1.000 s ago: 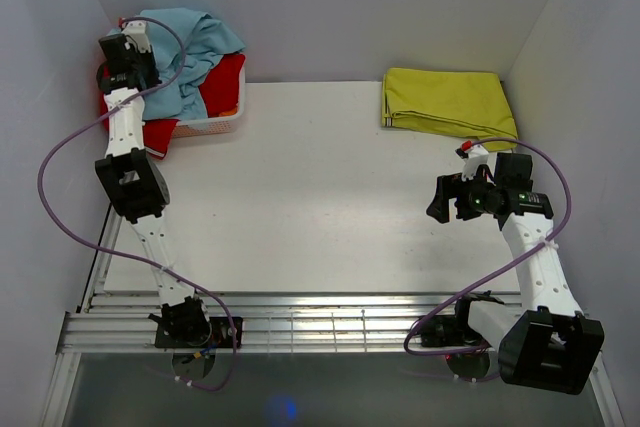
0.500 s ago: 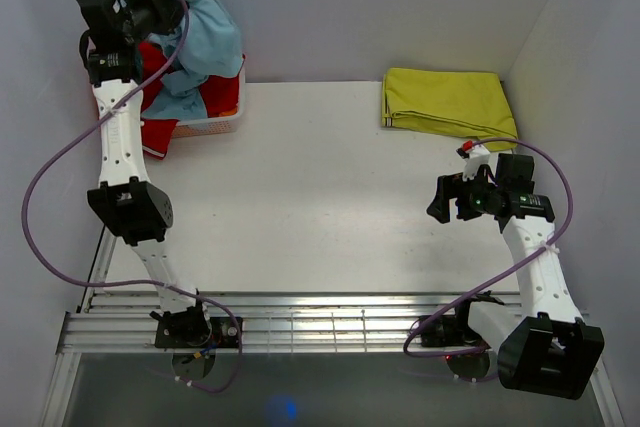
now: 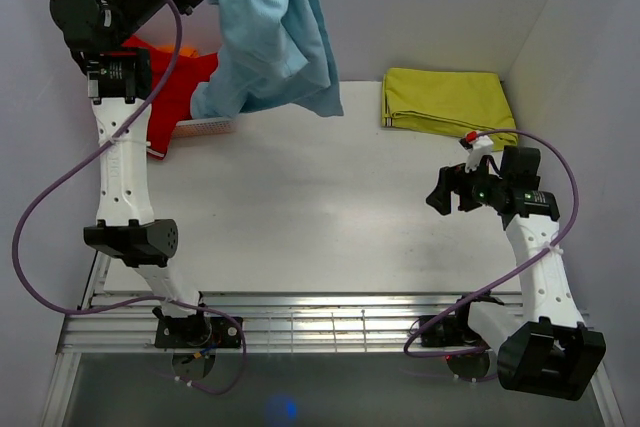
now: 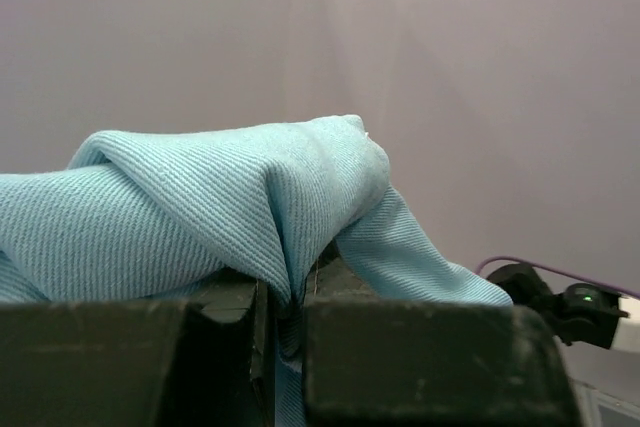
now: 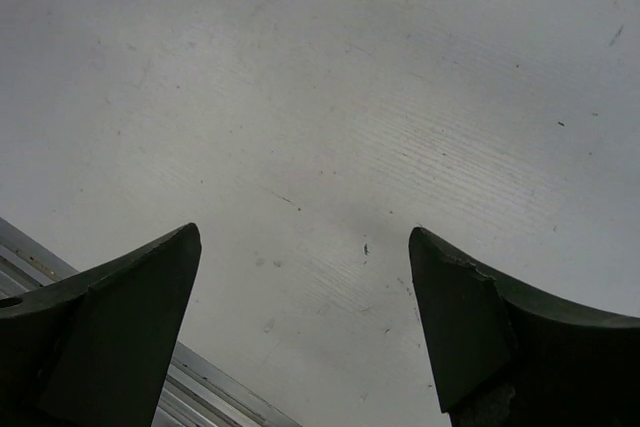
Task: Fold and stack the trousers
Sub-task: Move the trousers to the center of the board
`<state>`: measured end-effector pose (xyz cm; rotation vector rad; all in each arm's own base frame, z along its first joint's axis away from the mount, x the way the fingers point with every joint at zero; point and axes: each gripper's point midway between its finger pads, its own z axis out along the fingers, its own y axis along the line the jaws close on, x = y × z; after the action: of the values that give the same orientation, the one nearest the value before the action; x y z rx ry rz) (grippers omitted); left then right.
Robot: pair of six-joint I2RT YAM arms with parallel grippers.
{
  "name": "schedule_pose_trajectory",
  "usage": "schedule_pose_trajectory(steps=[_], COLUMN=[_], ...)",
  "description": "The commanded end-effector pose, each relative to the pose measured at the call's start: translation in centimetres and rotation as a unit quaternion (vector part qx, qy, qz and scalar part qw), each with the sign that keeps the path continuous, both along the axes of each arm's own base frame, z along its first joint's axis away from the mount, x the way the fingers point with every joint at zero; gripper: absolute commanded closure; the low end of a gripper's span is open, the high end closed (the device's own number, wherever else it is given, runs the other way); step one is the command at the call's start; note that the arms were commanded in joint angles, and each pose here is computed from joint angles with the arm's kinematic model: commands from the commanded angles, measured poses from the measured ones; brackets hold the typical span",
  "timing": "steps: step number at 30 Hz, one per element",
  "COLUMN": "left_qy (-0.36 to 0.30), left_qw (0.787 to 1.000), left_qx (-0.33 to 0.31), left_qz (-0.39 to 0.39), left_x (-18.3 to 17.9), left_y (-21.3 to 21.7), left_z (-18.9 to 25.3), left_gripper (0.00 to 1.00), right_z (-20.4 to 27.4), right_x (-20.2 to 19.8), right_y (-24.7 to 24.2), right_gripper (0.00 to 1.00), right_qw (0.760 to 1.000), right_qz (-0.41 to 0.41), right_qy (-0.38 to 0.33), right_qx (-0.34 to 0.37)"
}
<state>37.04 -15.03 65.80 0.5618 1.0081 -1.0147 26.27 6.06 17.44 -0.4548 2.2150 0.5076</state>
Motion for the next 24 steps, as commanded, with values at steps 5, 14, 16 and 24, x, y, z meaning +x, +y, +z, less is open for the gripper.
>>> schedule_pose_trajectory(steps=[5, 14, 16, 24], left_qy=[-0.153, -0.138, -0.128, -0.107], left_qw=[0.983, 0.974, 0.973, 0.973], left_qx=[-0.068, -0.054, -0.049, -0.027], left_qz=[-0.079, -0.169, -0.184, -0.205], left_x=[-14.1, -16.0, -15.7, -14.2], left_y=[-3.6, -9.1, -10.1, -12.1], left_z=[8.4, 6.0, 5.2, 2.7], left_gripper=[1.0, 1.0, 1.0, 1.0], right_z=[6.7, 20.0, 21.4, 23.1], right_x=[1.2, 3.0, 2.9, 2.2], right_y=[3.2, 8.1, 11.0, 18.1], right_gripper=[0.1, 0.1, 0.1, 0.2], right_qw=[0.983, 0.896, 0.885, 0.85], right_qz=[0.108, 0.188, 0.221, 0.303], right_qy=[-0.135, -0.396, -0.401, -0.417], right_qx=[0.054, 0.071, 0.083, 0.106])
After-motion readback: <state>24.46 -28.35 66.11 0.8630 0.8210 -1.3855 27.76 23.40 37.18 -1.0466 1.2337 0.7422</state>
